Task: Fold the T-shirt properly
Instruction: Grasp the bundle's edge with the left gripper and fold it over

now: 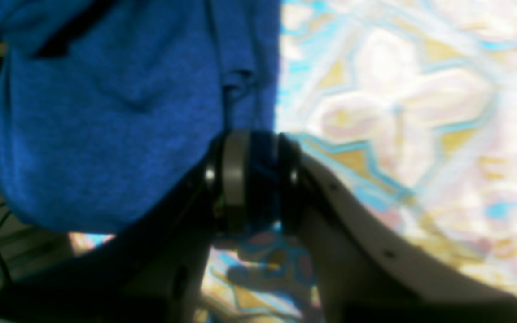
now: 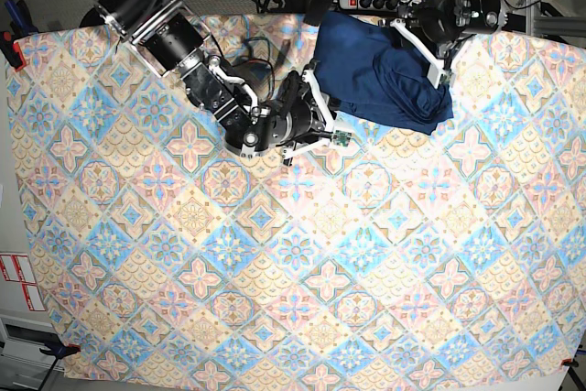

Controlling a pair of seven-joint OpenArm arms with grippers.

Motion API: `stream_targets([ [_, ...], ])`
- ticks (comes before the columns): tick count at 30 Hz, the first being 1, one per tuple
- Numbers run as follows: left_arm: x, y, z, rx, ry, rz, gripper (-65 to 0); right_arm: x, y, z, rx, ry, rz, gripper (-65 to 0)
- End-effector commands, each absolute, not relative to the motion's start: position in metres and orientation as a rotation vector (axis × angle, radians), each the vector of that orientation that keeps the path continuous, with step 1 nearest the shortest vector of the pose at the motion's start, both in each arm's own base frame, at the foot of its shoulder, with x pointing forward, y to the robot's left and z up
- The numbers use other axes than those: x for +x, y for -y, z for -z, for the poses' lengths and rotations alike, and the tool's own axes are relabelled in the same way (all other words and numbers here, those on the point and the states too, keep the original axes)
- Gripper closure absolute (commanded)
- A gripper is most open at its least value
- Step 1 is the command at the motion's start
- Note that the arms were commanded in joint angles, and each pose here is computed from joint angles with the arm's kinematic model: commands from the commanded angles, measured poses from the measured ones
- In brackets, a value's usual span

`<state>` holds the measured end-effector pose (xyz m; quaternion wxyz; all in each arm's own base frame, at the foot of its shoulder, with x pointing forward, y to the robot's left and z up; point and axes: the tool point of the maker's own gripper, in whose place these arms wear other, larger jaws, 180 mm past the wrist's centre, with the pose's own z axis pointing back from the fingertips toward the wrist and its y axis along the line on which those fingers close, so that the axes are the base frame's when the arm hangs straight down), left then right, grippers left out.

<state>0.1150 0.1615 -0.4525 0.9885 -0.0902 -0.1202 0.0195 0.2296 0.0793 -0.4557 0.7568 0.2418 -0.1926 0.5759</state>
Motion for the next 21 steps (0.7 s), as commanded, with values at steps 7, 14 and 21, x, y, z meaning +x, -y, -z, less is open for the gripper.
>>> stream_targets([
  [7, 0.138, -0.180, 0.455, -0.086, 0.269, -0.008, -22.7, 0.218, -0.066, 0.462, 0.512, 0.386, -1.286, -11.1],
  [14, 0.128, -0.198, 0.474, -0.039, 0.200, -0.017, -22.7, 0.191, -0.060, 0.463, 0.504, 0.358, -1.390, -11.0],
  [21, 0.124, -0.231, 0.470, 0.024, 0.241, -0.059, -22.7, 0.184, -0.059, 0.467, 0.513, 0.343, -1.386, -11.0],
])
